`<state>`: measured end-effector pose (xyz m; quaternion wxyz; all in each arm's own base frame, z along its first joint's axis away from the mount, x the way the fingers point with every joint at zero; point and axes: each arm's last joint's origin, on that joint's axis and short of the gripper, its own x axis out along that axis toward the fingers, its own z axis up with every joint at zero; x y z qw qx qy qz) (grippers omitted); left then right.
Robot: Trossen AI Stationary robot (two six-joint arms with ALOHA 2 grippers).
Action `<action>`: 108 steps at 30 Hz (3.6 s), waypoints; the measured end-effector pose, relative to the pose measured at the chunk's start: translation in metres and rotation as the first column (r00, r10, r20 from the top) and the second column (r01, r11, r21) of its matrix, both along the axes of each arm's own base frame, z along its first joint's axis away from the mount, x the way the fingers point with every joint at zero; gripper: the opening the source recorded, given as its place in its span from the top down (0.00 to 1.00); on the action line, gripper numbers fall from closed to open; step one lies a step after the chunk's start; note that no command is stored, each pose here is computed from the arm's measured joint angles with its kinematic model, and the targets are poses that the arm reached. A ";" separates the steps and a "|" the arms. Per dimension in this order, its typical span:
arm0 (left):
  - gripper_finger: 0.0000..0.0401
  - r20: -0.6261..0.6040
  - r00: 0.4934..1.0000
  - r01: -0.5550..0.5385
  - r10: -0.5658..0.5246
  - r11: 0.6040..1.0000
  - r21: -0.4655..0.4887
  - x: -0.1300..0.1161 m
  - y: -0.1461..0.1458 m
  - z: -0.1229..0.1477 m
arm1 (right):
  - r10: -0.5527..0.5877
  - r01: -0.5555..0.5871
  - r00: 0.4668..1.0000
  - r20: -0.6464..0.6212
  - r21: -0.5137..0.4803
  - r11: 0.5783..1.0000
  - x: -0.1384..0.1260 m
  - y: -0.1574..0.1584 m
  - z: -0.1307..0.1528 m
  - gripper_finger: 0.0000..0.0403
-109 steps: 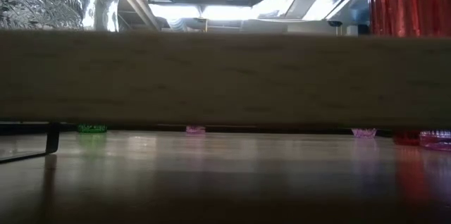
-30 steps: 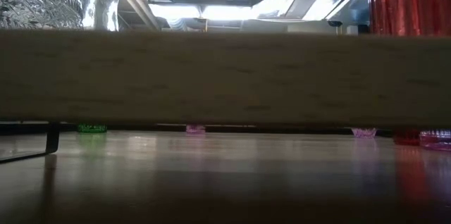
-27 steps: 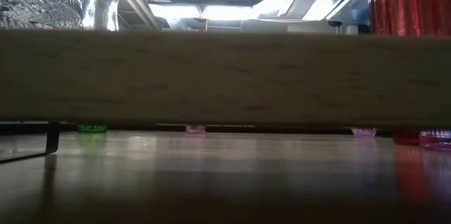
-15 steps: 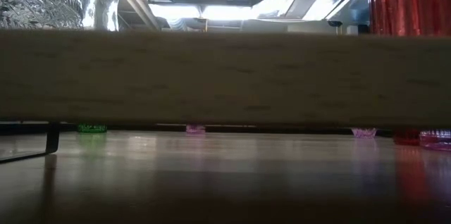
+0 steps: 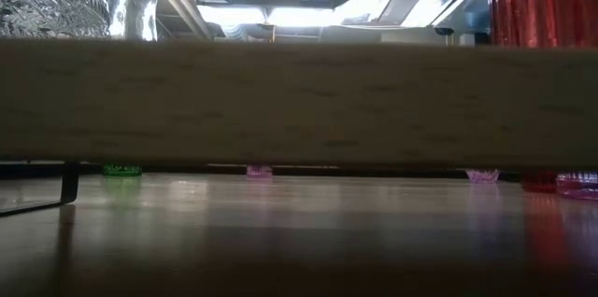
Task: Sort vases onto shelf
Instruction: Put the right green vase aligned with the other green vases on the shelf
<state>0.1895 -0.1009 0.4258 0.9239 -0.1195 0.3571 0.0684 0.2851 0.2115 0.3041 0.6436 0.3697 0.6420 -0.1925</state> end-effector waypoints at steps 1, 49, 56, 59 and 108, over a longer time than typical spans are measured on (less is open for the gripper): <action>1.00 0.000 1.000 0.000 0.000 1.000 0.000 0.000 0.000 0.000 | -0.001 0.001 1.000 0.000 0.000 1.000 0.000 0.000 0.000 1.00; 1.00 0.001 1.000 -0.013 0.013 1.000 0.003 0.001 0.002 0.000 | -0.032 0.032 0.999 -0.022 -0.005 0.999 0.000 0.000 -0.015 0.99; 1.00 0.001 1.000 -0.012 0.012 1.000 0.003 0.001 0.002 0.000 | -0.036 0.036 0.999 -0.012 -0.024 0.999 0.000 0.000 -0.015 0.99; 1.00 0.001 1.000 -0.012 0.012 1.000 0.003 0.001 0.002 0.000 | -0.039 0.039 0.999 -0.003 -0.035 0.999 0.000 -0.001 -0.015 0.99; 1.00 0.017 1.000 -0.007 0.007 1.000 -0.015 0.002 0.001 0.001 | -0.040 0.041 0.999 -0.034 0.018 0.999 -0.001 0.000 -0.013 0.87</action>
